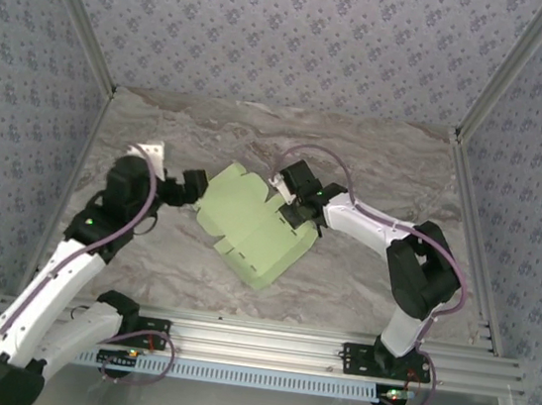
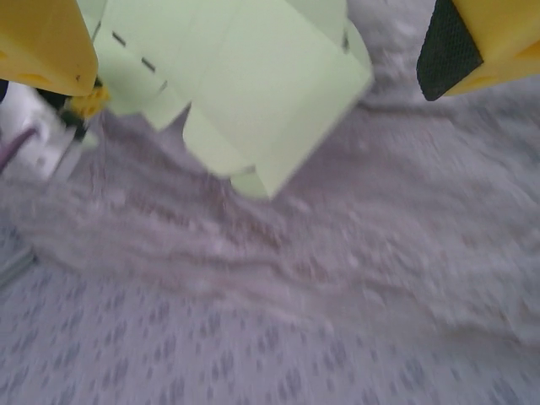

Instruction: Fold the paper box

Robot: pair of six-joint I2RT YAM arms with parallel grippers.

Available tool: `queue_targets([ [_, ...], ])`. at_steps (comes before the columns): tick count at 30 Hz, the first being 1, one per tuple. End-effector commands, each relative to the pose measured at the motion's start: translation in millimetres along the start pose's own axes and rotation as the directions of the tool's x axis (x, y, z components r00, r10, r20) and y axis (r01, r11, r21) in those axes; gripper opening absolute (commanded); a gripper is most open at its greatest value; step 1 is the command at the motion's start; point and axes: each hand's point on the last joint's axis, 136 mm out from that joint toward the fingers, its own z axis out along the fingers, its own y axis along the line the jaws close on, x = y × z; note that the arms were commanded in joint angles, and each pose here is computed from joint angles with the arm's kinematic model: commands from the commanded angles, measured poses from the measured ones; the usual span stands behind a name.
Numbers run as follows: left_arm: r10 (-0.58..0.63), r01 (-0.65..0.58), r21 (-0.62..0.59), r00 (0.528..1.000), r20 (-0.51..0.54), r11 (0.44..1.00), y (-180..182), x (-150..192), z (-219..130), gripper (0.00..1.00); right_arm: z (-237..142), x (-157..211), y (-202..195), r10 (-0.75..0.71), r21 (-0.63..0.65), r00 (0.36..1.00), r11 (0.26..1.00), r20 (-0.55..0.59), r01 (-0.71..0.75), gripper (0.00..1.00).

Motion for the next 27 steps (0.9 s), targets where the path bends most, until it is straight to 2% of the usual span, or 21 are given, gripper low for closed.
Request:
queue_targets([
  [1, 0.075, -0.074, 0.012, 0.991, -0.113, 0.997, 8, 7, 7, 0.99, -16, -27, -17, -0.356, 0.107, 0.931, 0.932, 0.080, 0.347, 0.00],
  [3, 0.069, -0.068, 0.015, 0.984, -0.165, 0.998, 12, 11, 19, 1.00, -17, -28, -9, -0.473, 0.080, 0.876, 0.880, 0.094, 0.467, 0.00],
  [6, -0.001, 0.005, 0.016, 0.965, -0.262, 1.000, 23, 38, 50, 0.99, -22, -24, 20, -0.595, -0.071, 0.786, 0.788, 0.165, 0.611, 0.00],
  [8, -0.049, 0.071, 0.050, 0.938, -0.344, 0.996, 22, 63, 68, 0.99, -20, -30, 30, -0.658, -0.048, 0.720, 0.730, 0.222, 0.682, 0.02],
  [10, -0.087, 0.125, 0.071, 0.916, -0.391, 0.990, 20, 81, 77, 0.99, -16, -46, 22, -0.670, 0.043, 0.706, 0.732, 0.231, 0.680, 0.10],
  [11, -0.099, 0.145, 0.088, 0.915, -0.391, 0.986, 18, 86, 80, 0.99, -17, -50, 19, -0.667, 0.062, 0.709, 0.737, 0.230, 0.673, 0.37],
  [12, -0.106, 0.154, 0.098, 0.920, -0.378, 0.983, 18, 87, 82, 0.99, -19, -54, 16, -0.650, 0.070, 0.724, 0.753, 0.231, 0.654, 0.97],
  [13, -0.114, 0.164, 0.111, 0.926, -0.360, 0.980, 17, 87, 83, 0.99, -25, -62, 9, -0.604, 0.082, 0.760, 0.792, 0.238, 0.604, 1.00],
  [15, -0.108, 0.167, 0.150, 0.934, -0.341, 0.974, 11, 84, 82, 0.99, -43, -71, 8, -0.489, 0.030, 0.817, 0.862, 0.306, 0.505, 0.98],
  [18, -0.057, 0.138, 0.240, 0.947, -0.316, 0.961, -5, 75, 82, 0.99, -80, -89, -2, -0.195, -0.041, 0.872, 0.970, 0.449, 0.238, 1.00],
  [20, 0.013, 0.072, 0.299, 0.961, -0.275, 0.952, -19, 67, 87, 0.99, -93, -81, -20, 0.086, -0.125, 0.878, 0.992, 0.470, -0.030, 1.00],
  [21, 0.067, 0.016, 0.328, 0.969, -0.239, 0.945, -27, 61, 90, 0.99, -98, -75, -32, 0.233, -0.175, 0.858, 0.970, 0.457, -0.170, 1.00],
  [22, 0.142, -0.062, 0.359, 0.970, -0.200, 0.931, -39, 57, 93, 0.99, -98, -63, -48, 0.402, -0.224, 0.815, 0.915, 0.417, -0.336, 1.00],
  [24, 0.315, -0.233, 0.443, 0.941, -0.121, 0.866, -67, 55, 98, 0.99, -90, -27, -74, 0.692, -0.279, 0.667, 0.722, 0.276, -0.634, 1.00],
  [26, 0.509, -0.405, 0.552, 0.860, -0.040, 0.729, -100, 61, 103, 0.99, -76, 21, -90, 0.886, -0.240, 0.453, 0.463, 0.095, -0.853, 1.00],
  [27, 0.574, -0.456, 0.591, 0.818, -0.016, 0.666, -111, 65, 108, 0.99, -72, 36, -89, 0.924, -0.235, 0.382, 0.375, 0.017, -0.897, 1.00],
])
